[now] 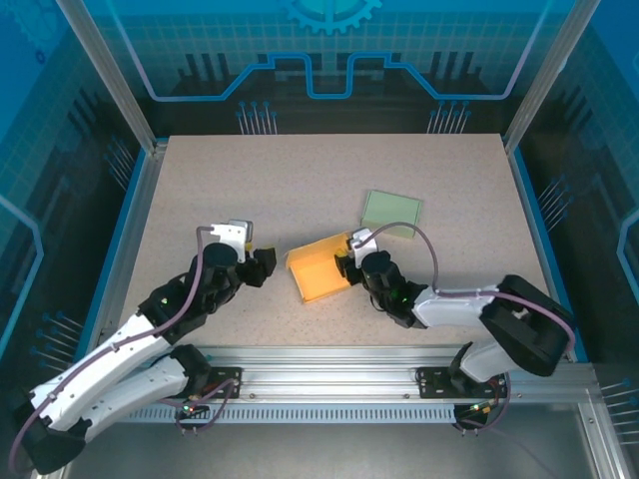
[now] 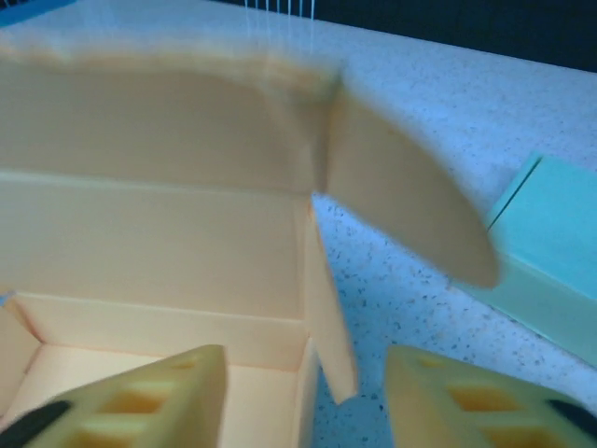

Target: Fold the paper box

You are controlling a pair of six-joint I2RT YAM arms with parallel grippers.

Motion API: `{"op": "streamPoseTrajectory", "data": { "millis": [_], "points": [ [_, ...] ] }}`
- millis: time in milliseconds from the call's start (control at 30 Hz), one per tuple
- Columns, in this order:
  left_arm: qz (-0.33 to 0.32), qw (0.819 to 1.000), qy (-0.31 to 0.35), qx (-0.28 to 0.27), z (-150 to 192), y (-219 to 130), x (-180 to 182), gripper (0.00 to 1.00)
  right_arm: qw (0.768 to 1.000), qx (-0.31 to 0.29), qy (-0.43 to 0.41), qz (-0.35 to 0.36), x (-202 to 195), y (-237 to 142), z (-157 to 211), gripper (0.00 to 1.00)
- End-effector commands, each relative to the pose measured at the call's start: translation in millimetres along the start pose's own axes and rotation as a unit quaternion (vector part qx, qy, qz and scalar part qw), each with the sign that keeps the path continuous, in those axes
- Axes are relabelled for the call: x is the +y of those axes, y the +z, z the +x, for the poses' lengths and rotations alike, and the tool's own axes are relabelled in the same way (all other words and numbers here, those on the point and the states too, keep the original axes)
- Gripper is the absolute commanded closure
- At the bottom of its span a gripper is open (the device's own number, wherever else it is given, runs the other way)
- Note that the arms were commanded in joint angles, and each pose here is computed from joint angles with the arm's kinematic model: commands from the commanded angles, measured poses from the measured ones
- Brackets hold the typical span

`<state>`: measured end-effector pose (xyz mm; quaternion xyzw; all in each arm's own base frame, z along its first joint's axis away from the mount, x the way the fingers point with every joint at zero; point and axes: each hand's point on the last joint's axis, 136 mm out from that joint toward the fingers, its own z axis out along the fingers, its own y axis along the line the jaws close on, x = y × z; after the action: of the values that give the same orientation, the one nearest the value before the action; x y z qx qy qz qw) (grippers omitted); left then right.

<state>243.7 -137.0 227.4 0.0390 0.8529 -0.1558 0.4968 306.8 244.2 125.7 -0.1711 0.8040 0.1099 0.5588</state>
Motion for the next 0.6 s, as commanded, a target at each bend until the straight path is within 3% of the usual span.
{"op": "streamPoseTrajectory", "data": {
  "millis": [0, 300, 567],
  "points": [
    [0.004, 0.999, 0.034, 0.028, 14.8, -12.3, 6.8, 0.44, 0.999, 0.035, -0.003, 0.004, -4.1, -13.9, -1.3, 0.4],
    [0.171, 0.985, 0.005, 0.027, 60.9, 4.1, -38.8, 0.45, 0.993, 0.109, 0.033, -0.019, -19.6, -43.5, -3.5, 0.4],
    [0.191, 0.981, 0.021, -0.005, 74.7, 31.2, -46.3, 0.57, 0.99, 0.129, 0.051, -0.04, -31.6, -47.2, -10.1, 0.41]
  ]
}}
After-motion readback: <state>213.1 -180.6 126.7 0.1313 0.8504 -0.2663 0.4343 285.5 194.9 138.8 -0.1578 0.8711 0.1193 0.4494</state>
